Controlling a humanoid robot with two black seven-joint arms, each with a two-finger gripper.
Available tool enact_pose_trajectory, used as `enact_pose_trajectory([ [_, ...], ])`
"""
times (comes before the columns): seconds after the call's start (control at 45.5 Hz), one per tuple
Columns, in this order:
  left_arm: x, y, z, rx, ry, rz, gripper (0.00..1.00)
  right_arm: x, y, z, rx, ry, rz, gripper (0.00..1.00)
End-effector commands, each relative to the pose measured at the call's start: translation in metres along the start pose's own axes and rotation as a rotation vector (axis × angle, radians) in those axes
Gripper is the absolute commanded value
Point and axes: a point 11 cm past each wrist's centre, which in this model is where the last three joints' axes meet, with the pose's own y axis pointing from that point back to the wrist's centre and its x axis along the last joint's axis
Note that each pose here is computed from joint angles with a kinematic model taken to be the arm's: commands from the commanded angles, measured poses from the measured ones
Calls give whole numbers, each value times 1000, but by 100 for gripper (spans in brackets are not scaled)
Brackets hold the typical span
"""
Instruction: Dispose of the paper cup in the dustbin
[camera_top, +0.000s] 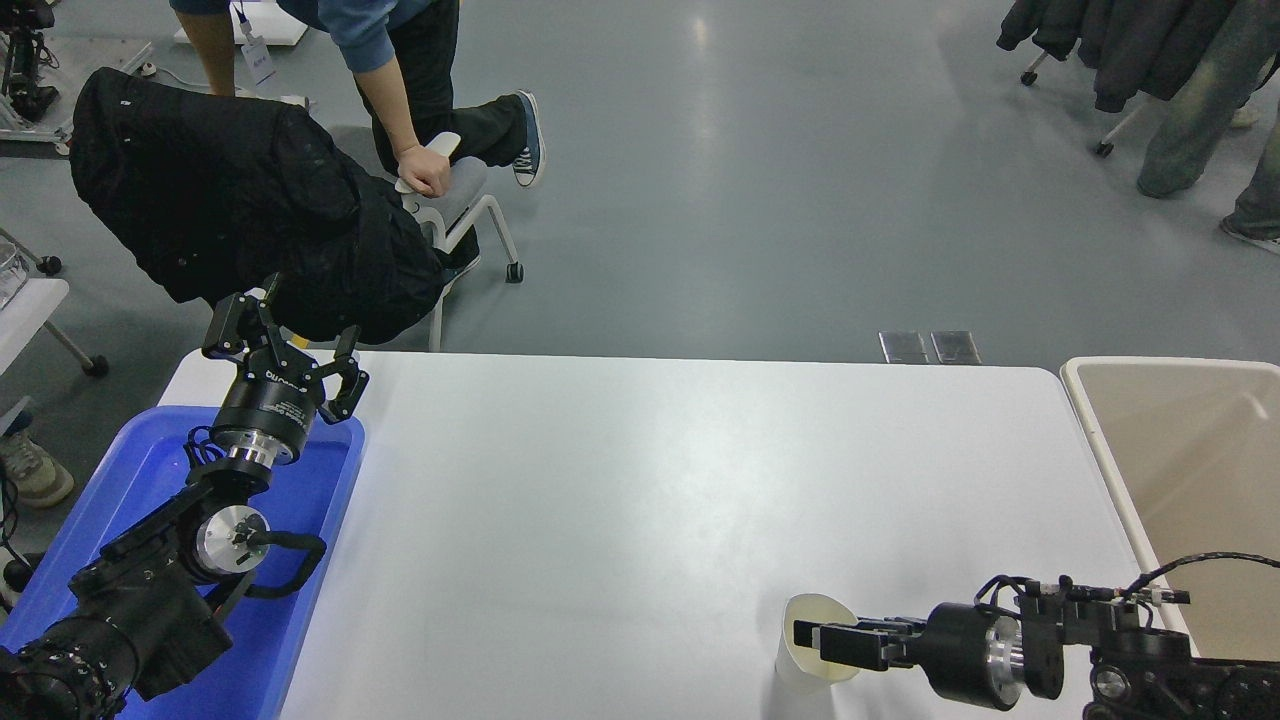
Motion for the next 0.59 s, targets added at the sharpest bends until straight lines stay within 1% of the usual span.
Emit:
enact_pose_trajectory([
  [0.0, 0, 0, 0, 1, 0, 1, 100, 0, 1, 2, -14, 15, -17, 50],
  [0.044, 0, 0, 0, 1, 0, 1, 100, -1, 1, 2, -13, 17, -21, 46],
  [0.088, 0, 0, 0, 1, 0, 1, 100, 0, 1, 1, -15, 19, -21, 44],
  [0.176, 0, 0, 0, 0, 1, -2, 100, 2, 2, 2, -16, 29, -23, 34],
  [0.286, 0, 0, 0, 1, 1, -1, 100, 4, 5, 4, -30, 40, -27, 24],
  [0.352, 0, 0, 0, 1, 1, 0, 100, 6, 6, 5, -42, 45, -25, 23],
  [0.571, 1, 0, 1, -1, 0, 1, 100, 10, 13, 8, -56, 52, -36, 2],
])
